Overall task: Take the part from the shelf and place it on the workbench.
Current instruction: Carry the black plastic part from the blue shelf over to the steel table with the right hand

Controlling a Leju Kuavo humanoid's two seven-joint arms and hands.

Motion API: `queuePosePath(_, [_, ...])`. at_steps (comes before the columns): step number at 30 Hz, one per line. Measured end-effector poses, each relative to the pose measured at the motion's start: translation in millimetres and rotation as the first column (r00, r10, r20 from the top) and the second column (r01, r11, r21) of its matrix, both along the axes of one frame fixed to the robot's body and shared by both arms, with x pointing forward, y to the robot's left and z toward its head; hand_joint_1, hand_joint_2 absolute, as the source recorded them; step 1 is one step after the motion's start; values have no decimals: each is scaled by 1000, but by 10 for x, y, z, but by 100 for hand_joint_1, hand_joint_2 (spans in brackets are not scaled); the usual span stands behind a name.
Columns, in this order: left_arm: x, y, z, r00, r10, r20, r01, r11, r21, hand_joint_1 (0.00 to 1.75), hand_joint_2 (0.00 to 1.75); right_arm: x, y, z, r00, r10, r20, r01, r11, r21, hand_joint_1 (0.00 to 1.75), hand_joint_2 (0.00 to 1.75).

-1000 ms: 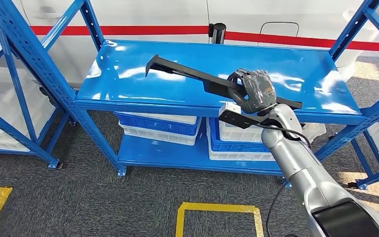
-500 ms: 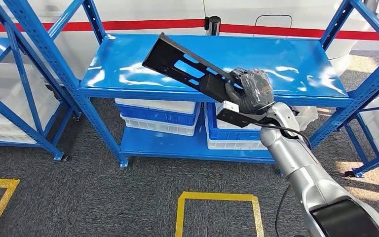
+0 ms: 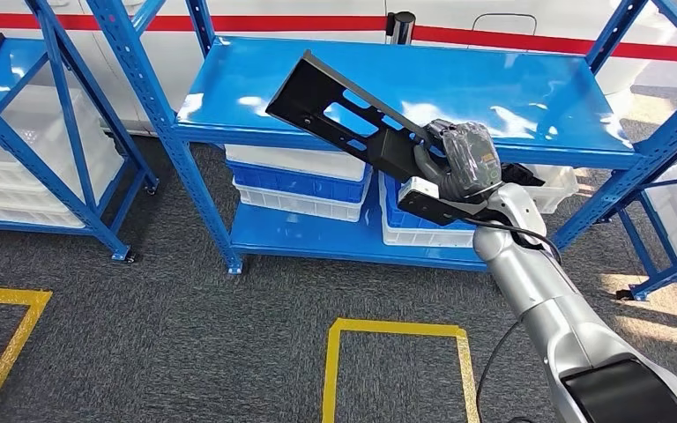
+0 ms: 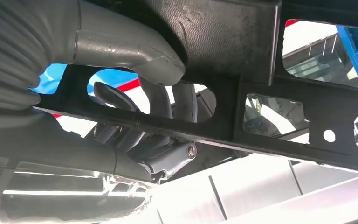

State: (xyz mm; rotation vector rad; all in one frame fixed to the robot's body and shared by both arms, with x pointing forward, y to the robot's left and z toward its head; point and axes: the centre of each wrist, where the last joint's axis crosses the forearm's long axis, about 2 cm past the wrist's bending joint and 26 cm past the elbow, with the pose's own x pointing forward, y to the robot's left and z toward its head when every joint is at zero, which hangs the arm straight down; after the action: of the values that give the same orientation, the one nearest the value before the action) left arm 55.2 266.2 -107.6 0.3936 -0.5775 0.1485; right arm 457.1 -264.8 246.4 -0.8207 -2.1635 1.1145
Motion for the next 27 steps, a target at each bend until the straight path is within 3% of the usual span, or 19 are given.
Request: queuePosePath(27, [8,87,-3,1000,-6,10,6,1000,11,0,175,-38,-197,-44,997,-72,10,72,997,-8,175,175])
